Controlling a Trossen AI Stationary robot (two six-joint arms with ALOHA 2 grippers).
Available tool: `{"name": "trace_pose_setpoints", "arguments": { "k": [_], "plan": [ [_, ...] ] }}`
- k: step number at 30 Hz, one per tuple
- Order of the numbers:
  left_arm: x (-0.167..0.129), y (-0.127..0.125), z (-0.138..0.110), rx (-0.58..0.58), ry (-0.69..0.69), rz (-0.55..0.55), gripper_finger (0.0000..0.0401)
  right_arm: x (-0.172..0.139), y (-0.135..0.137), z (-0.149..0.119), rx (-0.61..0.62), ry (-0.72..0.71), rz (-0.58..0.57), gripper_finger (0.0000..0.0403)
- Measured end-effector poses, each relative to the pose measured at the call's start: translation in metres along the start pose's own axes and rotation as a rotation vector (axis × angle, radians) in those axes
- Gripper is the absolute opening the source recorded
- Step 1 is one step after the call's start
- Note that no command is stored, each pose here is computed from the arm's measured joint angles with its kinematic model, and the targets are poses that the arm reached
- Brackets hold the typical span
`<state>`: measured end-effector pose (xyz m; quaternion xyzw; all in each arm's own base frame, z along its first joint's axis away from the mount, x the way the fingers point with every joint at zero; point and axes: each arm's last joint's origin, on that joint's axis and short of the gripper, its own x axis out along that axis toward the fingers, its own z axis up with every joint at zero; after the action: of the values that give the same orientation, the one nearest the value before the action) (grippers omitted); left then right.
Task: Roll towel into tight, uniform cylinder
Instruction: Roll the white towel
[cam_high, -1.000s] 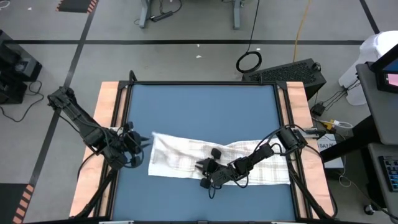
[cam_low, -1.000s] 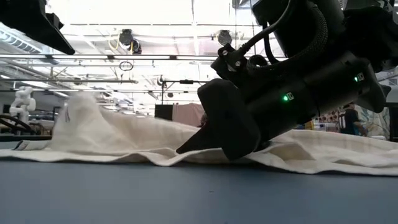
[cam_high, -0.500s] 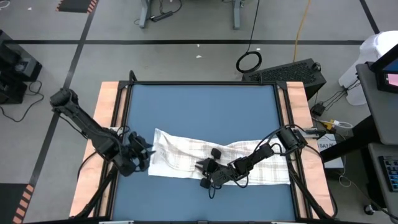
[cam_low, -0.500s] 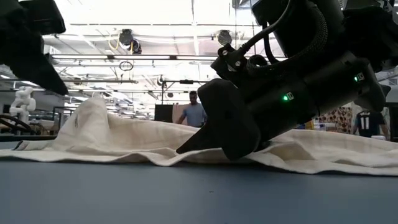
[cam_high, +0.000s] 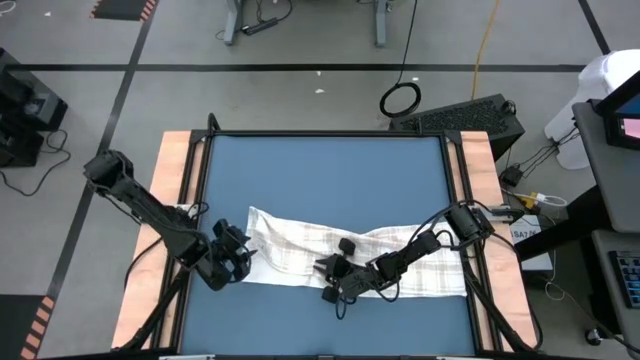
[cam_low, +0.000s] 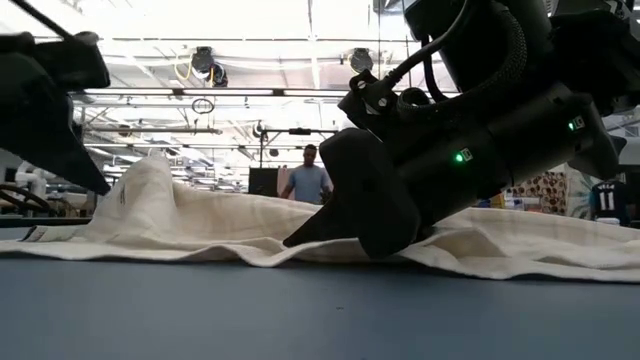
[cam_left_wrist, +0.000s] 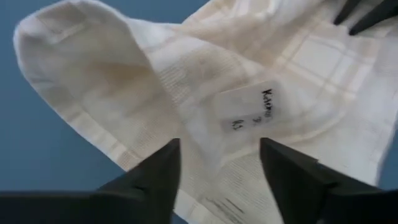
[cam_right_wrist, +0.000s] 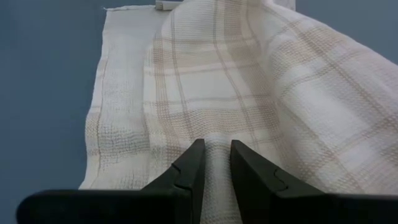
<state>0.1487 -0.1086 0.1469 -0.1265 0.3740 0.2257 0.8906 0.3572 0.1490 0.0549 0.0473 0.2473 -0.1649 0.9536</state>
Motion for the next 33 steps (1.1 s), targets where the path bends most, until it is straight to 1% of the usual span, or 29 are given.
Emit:
{"name": "trace_pose_setpoints", "arguments": {
  "k": [2,4,6,8,10,13,16,20,25,27,30,33],
  "plan": [
    [0.004,0.003,-0.003,-0.023,-0.028,0.031,0.0269,0.0,0.0,0.0,0.0,0.001,0.001,0.007],
    [0.006,0.006,-0.005,-0.033,-0.043,0.049,0.0296,0.0,0.0,0.0,0.0,0.001,0.002,0.007],
    [0.008,0.008,-0.005,-0.03,-0.059,0.061,0.0306,0.0,0.0,0.0,-0.001,0.001,0.002,0.007],
    [0.009,0.009,-0.005,-0.032,-0.076,0.068,0.0302,0.0,0.0,0.0,-0.001,0.001,0.002,0.007],
    [0.011,0.009,-0.007,-0.018,-0.075,0.05,0.0285,0.0,0.0,0.0,-0.003,0.002,0.003,0.007],
    [0.014,0.006,-0.01,0.012,-0.066,-0.025,0.0241,0.0,0.0,0.0,-0.008,0.002,0.004,0.007],
    [0.016,0.002,-0.01,0.031,-0.085,-0.081,0.0191,0.0,0.0,0.0,-0.009,0.003,0.005,0.007],
    [0.016,0.002,-0.01,0.047,-0.088,-0.086,0.012,0.0,0.0,0.0,-0.008,0.003,0.007,0.007],
    [0.015,0.0,-0.011,0.044,-0.032,-0.136,0.0022,0.0,0.0,0.0,-0.01,0.003,0.008,0.007],
    [0.012,-0.001,-0.01,0.034,-0.015,-0.17,0.0009,0.0,0.0,0.0,-0.011,0.004,0.008,0.007],
    [0.004,-0.005,-0.008,0.033,-0.017,-0.217,0.0016,0.0,0.001,0.0,-0.012,0.003,0.009,0.007],
    [-0.008,-0.011,-0.001,0.038,-0.034,-0.285,0.0014,0.0,0.001,0.0,-0.011,0.003,0.009,0.007]
  ]
}}
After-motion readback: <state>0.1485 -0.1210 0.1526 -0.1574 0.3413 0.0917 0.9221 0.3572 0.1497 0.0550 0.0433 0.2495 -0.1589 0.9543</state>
